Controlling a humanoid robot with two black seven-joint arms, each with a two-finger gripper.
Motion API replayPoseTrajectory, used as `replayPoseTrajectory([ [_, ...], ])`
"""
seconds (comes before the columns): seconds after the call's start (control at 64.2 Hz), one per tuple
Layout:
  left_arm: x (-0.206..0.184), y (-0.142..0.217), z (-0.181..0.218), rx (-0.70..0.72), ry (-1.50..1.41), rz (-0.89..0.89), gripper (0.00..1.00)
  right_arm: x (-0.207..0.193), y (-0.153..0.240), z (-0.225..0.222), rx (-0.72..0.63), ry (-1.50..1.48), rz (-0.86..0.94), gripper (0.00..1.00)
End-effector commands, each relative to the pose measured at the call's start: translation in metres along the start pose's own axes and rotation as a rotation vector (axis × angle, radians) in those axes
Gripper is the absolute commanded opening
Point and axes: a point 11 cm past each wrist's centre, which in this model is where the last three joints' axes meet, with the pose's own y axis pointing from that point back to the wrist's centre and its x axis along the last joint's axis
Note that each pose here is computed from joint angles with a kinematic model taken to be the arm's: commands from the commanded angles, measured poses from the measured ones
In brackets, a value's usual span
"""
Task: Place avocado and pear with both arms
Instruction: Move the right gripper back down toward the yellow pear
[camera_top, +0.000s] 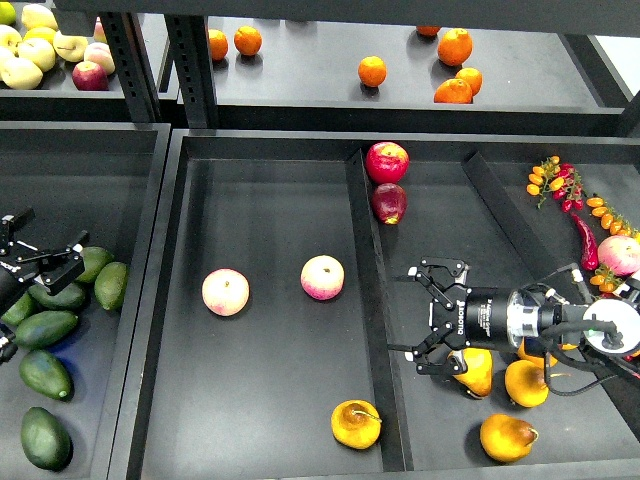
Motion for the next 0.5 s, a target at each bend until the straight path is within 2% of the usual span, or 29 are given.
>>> replayPoseTrajectory([
  [0.0,0.008,-0.002,-0.013,-0.007,0.05,-0.015,0.99,0.003,-0.006,0.015,-0.052,0.01,0.012,1.0],
  [0.343,0.002,-0.029,-0.054,0.026,0.149,-0.099,0.99,0.011,-0.023,0.057,-0.199,0.066,0.054,1.0],
  [0.483,-0.013,-0.044,-0.059,0.066,0.095,-0.118,0.99,0.013,-0.031,0.065,-0.233,0.106,0.068,1.0],
])
